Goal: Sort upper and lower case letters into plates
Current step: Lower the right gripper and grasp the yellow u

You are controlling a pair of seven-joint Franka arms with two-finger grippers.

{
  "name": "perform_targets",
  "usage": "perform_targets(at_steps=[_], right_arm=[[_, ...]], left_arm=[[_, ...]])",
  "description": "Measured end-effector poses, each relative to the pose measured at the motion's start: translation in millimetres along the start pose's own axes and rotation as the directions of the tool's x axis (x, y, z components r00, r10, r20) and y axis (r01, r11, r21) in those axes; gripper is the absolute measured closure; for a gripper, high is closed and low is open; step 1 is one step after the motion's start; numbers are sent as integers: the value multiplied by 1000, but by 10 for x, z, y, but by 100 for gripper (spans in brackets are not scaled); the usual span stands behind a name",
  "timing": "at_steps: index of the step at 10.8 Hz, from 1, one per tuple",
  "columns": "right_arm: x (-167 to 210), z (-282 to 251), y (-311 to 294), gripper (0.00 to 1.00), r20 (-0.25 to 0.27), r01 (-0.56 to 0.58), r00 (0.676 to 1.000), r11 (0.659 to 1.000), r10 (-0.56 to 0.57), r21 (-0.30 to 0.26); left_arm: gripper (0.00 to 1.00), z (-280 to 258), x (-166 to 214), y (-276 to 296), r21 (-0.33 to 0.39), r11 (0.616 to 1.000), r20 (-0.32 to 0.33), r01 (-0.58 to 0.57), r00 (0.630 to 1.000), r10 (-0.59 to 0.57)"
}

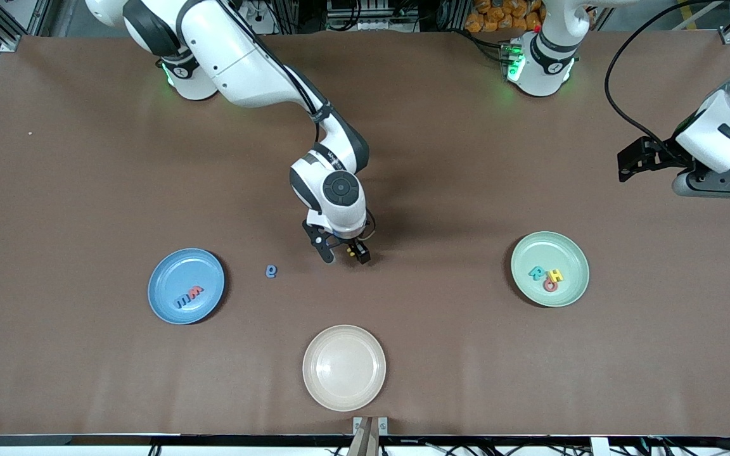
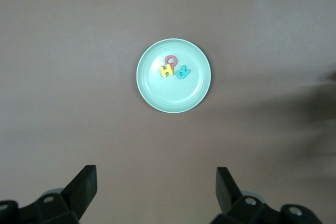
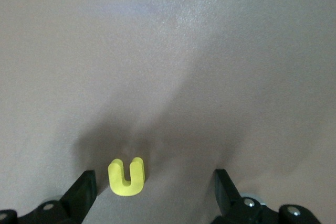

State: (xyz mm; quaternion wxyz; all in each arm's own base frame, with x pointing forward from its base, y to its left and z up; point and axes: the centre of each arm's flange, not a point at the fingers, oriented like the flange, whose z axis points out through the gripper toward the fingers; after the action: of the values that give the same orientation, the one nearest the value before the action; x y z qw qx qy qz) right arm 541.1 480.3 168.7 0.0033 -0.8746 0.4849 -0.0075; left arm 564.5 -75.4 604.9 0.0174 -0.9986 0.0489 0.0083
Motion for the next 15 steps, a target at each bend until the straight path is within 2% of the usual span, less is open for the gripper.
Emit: perform_targets(at_steps=[15], right_arm=[[87, -140, -115, 0, -1, -13, 1000, 999, 13, 34]], left_arm=[[0, 26, -32, 61, 1, 1000, 23, -11, 1000, 11]])
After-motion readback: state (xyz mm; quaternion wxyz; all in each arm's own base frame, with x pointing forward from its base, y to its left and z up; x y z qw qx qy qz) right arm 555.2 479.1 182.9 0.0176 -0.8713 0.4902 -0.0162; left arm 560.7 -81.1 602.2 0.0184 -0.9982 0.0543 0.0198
